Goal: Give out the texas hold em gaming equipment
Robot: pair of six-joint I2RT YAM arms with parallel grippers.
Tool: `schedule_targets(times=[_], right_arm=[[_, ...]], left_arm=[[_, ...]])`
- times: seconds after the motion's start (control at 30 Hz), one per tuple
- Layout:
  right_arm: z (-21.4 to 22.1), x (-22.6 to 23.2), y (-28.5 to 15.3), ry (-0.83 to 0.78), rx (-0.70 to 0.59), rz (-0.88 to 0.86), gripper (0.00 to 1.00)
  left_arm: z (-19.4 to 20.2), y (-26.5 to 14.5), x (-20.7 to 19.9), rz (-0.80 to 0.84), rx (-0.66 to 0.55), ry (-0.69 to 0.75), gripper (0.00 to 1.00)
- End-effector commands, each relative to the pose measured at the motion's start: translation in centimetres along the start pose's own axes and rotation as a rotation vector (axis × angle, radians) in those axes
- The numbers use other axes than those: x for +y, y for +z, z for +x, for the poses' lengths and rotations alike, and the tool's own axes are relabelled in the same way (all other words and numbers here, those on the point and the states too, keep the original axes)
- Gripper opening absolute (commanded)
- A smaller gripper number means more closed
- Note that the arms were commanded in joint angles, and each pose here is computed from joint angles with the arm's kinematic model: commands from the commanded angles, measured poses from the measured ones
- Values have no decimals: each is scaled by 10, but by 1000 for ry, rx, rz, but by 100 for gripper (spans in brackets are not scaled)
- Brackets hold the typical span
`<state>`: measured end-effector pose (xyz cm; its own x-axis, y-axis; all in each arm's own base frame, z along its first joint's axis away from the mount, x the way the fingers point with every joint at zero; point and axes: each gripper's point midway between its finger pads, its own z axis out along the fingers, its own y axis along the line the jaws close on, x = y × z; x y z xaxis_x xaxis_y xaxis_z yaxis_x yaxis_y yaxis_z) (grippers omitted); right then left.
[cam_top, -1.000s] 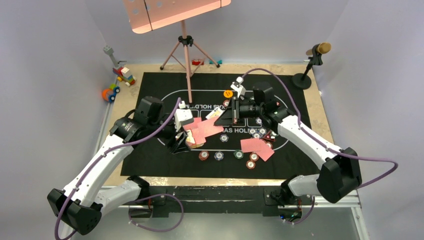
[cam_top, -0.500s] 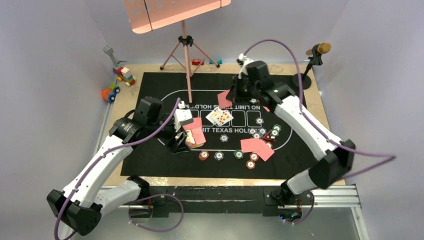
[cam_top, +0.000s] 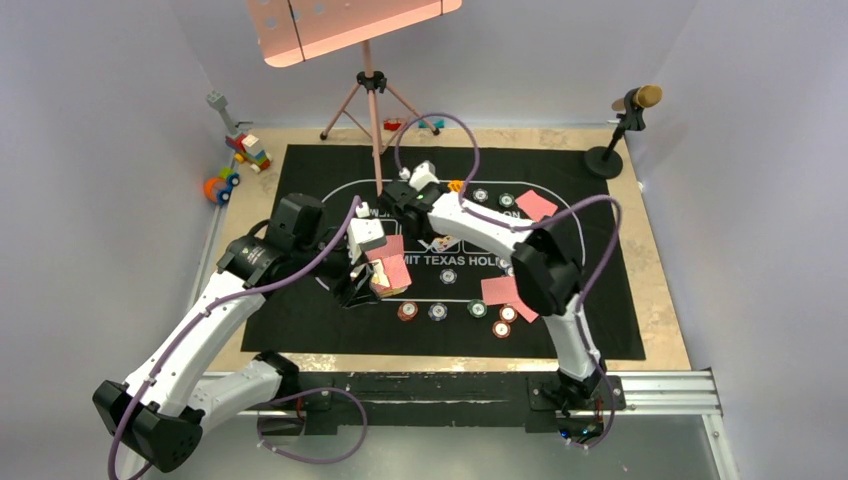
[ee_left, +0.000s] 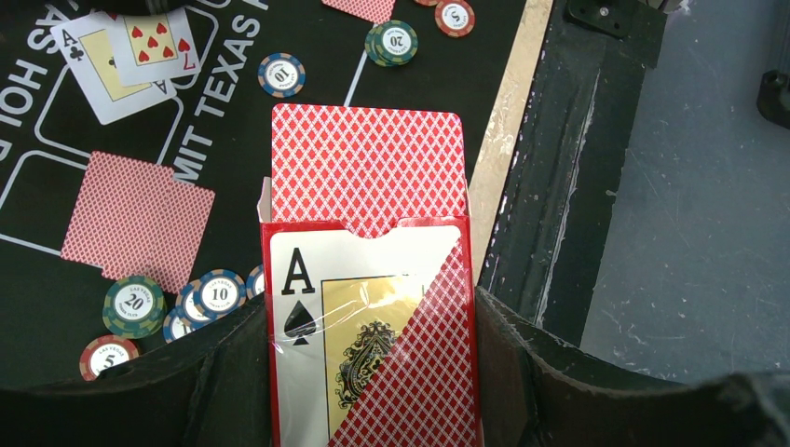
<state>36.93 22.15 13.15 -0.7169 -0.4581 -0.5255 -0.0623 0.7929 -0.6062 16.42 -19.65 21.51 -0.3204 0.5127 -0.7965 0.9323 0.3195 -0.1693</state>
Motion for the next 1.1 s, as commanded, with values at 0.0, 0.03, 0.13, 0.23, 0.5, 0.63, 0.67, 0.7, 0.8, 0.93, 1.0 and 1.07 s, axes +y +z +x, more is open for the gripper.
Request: schedule_targets(times=[0.0,0.03,0.13,0.23,0.5,0.63,0.67,0.7,0.8,0.93,1.0,1.07], right_arm=[[-5,-18,8,-81,-40,245,0],[-3,-12,13,-99,-38,245,0],[-1,3,24,-106,-45,232,0],[-1,16,31,-96,-56,204,0],[1,50,44,-60,-70,78,0],[10,67,50,-68,-47,13,7],[11,71,50,-64,-44,-2,11],[15,74,51,-63,-37,-20,14],[19,85,49,-45,-28,-89,24],[22,93,45,-31,-19,-154,40],[23,96,43,-23,-14,-184,45],[22,101,39,-11,-14,-226,46]], left_arm=[[-23,-7,-5,12,-80,37,0],[-23,-7,-5,12,-82,37,0],[-23,-7,-5,10,-81,37,0],[-22,-7,-5,9,-78,37,0],[-22,-6,-3,9,-75,35,0],[-21,-5,-2,6,-69,32,0],[-21,-5,-2,6,-69,31,0],[-21,-5,-2,6,-68,32,0],[-21,-4,-1,6,-66,27,0],[-21,-4,-1,7,-65,26,0],[-20,-4,-1,6,-63,27,0],[-20,-3,-1,5,-63,27,0]])
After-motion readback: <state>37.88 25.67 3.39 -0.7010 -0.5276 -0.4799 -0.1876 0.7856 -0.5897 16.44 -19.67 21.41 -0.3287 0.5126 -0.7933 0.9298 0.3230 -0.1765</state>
